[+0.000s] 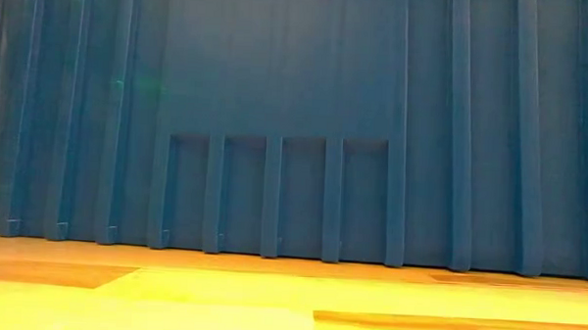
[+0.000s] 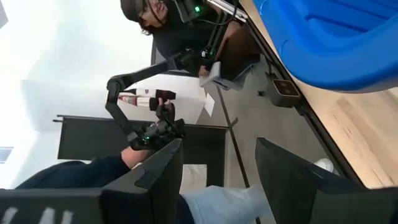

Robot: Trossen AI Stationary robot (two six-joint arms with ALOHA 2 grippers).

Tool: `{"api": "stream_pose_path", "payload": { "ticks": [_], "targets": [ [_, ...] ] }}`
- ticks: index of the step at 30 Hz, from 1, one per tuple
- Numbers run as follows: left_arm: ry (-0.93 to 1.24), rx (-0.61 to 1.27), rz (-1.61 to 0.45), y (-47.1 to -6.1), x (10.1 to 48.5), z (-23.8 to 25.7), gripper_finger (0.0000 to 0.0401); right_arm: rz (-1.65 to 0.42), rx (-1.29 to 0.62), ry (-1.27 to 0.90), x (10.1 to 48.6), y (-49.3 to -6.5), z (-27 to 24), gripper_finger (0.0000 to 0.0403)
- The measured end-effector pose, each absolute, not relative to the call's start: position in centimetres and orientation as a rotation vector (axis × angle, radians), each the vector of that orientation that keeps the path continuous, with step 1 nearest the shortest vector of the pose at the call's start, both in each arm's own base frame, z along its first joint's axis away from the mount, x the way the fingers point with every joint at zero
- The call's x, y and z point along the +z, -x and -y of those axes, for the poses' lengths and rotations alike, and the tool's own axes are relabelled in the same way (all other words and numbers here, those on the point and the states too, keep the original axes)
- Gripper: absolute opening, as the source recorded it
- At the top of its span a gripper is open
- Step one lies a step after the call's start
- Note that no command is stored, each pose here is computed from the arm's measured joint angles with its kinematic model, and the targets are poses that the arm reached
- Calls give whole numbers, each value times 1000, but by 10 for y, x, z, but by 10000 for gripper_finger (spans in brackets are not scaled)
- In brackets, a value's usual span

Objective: Pick and place slides into bin
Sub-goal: Put the gray slide into the blue container

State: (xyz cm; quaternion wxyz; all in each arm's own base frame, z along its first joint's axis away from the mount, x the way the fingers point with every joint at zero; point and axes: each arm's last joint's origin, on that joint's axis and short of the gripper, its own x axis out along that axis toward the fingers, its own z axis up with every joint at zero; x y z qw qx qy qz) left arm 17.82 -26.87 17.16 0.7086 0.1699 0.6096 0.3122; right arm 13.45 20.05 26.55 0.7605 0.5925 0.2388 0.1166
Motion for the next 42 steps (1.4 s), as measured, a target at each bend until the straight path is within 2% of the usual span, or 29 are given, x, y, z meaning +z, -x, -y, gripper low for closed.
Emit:
{"api": "stream_pose_path", "payload": {
  "ticks": [9, 24, 30, 34, 38, 39, 42],
  "targets": [
    [-434, 774, -1470, -164, 151, 251, 176, -513, 248, -1302, 266, -135, -200, 193],
    [-615, 840, -1391, -150, 132, 222, 170, -500, 205, -1429, 267, -135, -200, 193],
    [-729, 802, -1397, -146, 127, 214, 168, -473, 188, -1436, 268, -136, -199, 193],
    [-807, 746, -1440, -146, 126, 213, 126, -442, 164, -1438, 268, -136, -198, 193],
    [-883, 637, -1513, -147, 133, 211, 30, -396, 123, -1465, 268, -137, -197, 193],
    [-871, 629, -1532, -146, 135, 210, 16, -394, 117, -1480, 268, -137, -196, 193],
    [-834, 628, -1528, -147, 141, 210, 16, -402, 107, -1539, 268, -137, -197, 193]
  ]
}}
